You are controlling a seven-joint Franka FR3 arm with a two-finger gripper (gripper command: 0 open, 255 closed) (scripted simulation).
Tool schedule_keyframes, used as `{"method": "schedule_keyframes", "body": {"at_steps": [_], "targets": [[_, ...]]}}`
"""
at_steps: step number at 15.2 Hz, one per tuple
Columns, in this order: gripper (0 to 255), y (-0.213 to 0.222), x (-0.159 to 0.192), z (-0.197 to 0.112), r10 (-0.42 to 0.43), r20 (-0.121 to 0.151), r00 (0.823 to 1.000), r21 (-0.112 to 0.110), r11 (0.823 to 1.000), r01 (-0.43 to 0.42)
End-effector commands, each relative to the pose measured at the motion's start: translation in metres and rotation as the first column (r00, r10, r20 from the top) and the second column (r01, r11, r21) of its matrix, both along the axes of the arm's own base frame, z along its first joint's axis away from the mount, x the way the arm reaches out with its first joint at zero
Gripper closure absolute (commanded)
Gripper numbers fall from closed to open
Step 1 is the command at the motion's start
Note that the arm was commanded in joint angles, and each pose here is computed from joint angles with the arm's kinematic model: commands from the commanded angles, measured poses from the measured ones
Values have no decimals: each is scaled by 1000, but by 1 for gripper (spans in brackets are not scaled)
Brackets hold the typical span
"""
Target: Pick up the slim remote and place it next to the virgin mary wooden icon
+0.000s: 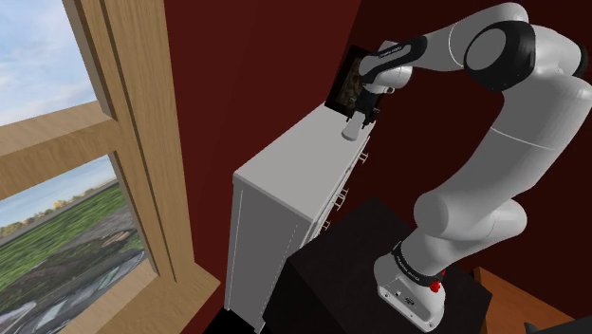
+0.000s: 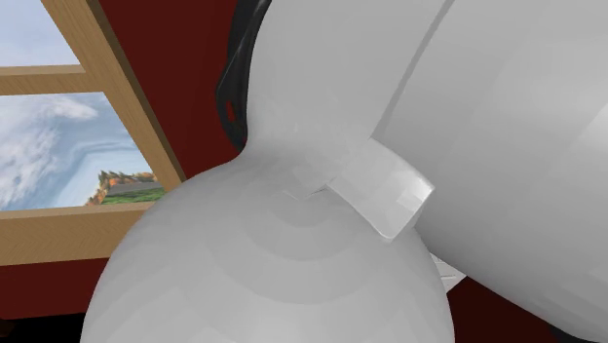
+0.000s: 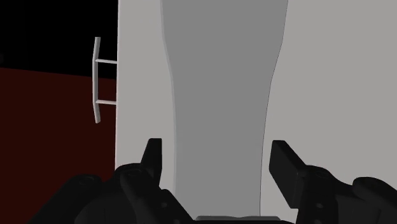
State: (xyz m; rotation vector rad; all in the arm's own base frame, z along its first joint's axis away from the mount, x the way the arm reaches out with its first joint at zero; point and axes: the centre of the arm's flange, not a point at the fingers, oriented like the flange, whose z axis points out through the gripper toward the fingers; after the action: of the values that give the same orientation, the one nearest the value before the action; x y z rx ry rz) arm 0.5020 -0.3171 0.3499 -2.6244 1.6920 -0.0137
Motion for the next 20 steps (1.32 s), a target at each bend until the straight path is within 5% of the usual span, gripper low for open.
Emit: {"method": "schedule_keyframes", "body": {"at_steps": [1,3,4,9,13,20], "targets": [[255,0,0,-3,-1,-5,1000,3,1000,1],[255,0,0,-3,-1,-5,1000,3,1000,1],[0,0,0,-3,-1,-5,1000,3,1000,1],[0,0,0,-3,-1,-5,1000,3,1000,1],[0,-1,-1,47,-1,-5,1000,3,1000,1],[0,-1,-1,47,-1,-5,1000,3,1000,1]]}}
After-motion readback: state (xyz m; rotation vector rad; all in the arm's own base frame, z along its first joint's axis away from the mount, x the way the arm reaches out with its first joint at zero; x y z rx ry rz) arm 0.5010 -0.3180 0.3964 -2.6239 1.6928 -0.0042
